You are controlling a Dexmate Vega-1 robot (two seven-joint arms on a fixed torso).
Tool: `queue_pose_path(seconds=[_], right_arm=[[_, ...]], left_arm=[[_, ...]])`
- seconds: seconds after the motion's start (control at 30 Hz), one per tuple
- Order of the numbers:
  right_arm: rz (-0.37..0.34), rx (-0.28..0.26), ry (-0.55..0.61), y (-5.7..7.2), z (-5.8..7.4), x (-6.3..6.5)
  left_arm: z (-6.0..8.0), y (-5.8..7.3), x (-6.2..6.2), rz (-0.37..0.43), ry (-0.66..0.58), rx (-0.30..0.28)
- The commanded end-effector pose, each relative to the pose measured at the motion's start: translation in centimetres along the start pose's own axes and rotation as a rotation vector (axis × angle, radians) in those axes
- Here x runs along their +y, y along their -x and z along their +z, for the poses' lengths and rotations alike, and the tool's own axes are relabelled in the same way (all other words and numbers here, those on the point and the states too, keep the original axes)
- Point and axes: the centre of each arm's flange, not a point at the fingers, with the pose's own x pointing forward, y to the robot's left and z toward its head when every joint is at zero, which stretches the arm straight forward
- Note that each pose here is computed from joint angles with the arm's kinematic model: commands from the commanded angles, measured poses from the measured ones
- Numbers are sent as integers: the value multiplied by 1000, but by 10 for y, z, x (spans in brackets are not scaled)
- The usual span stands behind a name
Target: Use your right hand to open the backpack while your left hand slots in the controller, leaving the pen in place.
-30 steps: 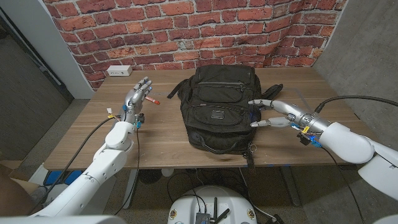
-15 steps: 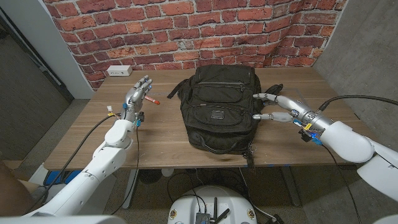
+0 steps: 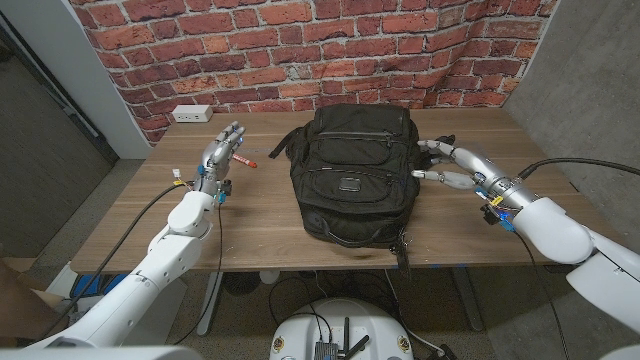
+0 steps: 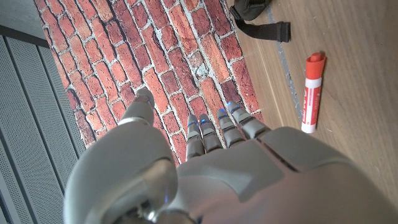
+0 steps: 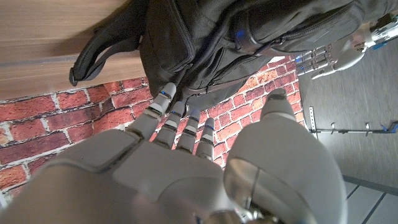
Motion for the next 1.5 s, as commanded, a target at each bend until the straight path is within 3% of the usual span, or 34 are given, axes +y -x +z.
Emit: queue_pose_path(seconds=[0.03, 0.43, 0.83, 1.5], right_arm=[[-108, 3, -131, -10, -21, 1], [-153, 32, -204, -26, -36, -2], [-193, 20, -347, -42, -58, -3], [-261, 5, -553, -62, -83, 6]], left_arm=[[-3, 0, -5, 19, 7, -14], [-16, 8, -11, 57, 30, -3], [-18, -4, -25, 68, -22, -33], [-22, -3, -31, 113, 23, -23]])
